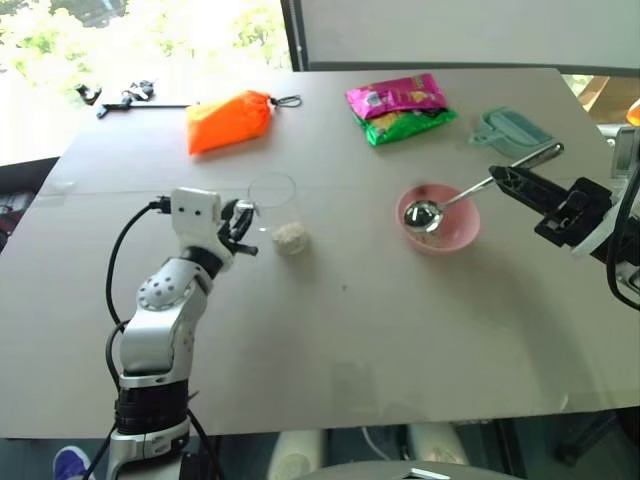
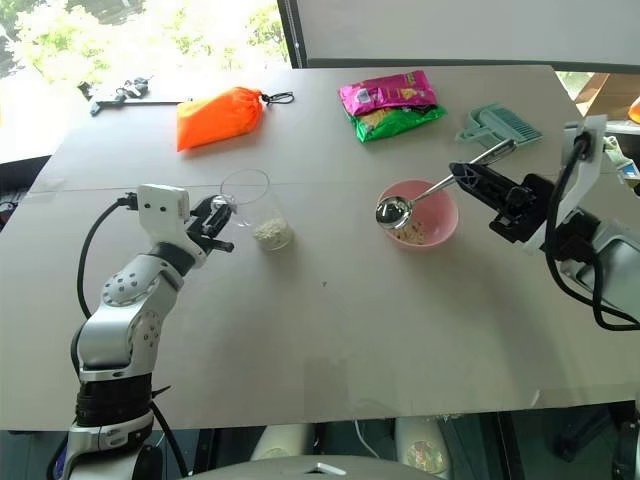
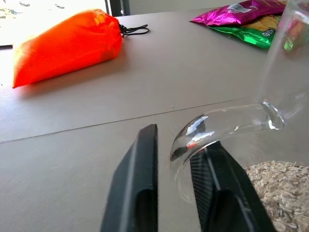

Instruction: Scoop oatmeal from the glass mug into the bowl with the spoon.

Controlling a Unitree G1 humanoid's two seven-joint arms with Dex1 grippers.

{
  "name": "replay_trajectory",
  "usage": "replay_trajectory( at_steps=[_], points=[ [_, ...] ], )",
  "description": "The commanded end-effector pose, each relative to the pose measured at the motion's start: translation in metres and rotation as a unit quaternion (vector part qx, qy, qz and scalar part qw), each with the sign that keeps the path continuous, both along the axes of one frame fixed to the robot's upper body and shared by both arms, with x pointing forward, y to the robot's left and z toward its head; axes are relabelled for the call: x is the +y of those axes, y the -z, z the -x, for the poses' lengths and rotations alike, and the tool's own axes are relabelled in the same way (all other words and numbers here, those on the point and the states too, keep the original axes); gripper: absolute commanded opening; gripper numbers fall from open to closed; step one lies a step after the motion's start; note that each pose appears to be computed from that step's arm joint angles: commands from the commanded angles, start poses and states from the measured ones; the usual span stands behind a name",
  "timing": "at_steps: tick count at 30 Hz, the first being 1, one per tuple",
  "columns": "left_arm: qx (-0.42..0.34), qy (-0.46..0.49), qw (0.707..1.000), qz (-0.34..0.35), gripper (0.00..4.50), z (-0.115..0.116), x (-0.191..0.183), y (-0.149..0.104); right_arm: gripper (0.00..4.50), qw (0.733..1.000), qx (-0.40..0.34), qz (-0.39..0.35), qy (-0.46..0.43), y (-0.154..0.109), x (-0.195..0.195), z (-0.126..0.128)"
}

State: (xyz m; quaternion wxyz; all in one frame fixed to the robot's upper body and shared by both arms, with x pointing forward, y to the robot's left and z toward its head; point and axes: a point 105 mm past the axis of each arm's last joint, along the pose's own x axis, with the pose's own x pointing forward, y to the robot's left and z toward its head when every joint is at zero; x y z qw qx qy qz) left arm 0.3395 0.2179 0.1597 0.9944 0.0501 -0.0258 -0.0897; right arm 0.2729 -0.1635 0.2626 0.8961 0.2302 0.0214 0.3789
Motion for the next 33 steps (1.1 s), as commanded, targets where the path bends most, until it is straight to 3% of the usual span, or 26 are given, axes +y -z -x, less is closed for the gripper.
replay_trajectory(
  at_steps=[1, 8, 14, 18, 28, 33],
  points=[
    [-0.021, -0.001, 1.000, -0.009, 0.04, 0.002, 0.001, -0.009, 0.00, 1.000, -0.026, -0.002, -0.008, -0.010, 0.004, 0.006],
    [-0.027, -0.005, 1.000, -0.003, 0.04, 0.002, 0.001, -0.013, 0.00, 1.000, -0.027, -0.001, -0.010, -0.010, 0.005, 0.005],
    [-0.071, -0.001, 0.997, -0.005, 0.04, -0.004, -0.012, -0.040, 0.00, 0.999, -0.041, -0.006, -0.023, -0.018, 0.016, 0.004],
    [-0.131, 0.022, 0.990, -0.047, 0.04, -0.014, -0.033, -0.069, 0.00, 0.995, -0.076, -0.015, -0.056, -0.039, 0.044, 0.000],
    [-0.216, 0.094, 0.962, -0.141, 0.04, -0.047, -0.090, -0.084, 0.00, 0.984, -0.165, -0.019, -0.067, -0.095, 0.081, -0.024],
    [-0.240, 0.104, 0.956, -0.134, 0.04, -0.054, -0.097, -0.092, 0.00, 0.978, -0.200, 0.037, -0.041, -0.095, 0.089, -0.034]
  ],
)
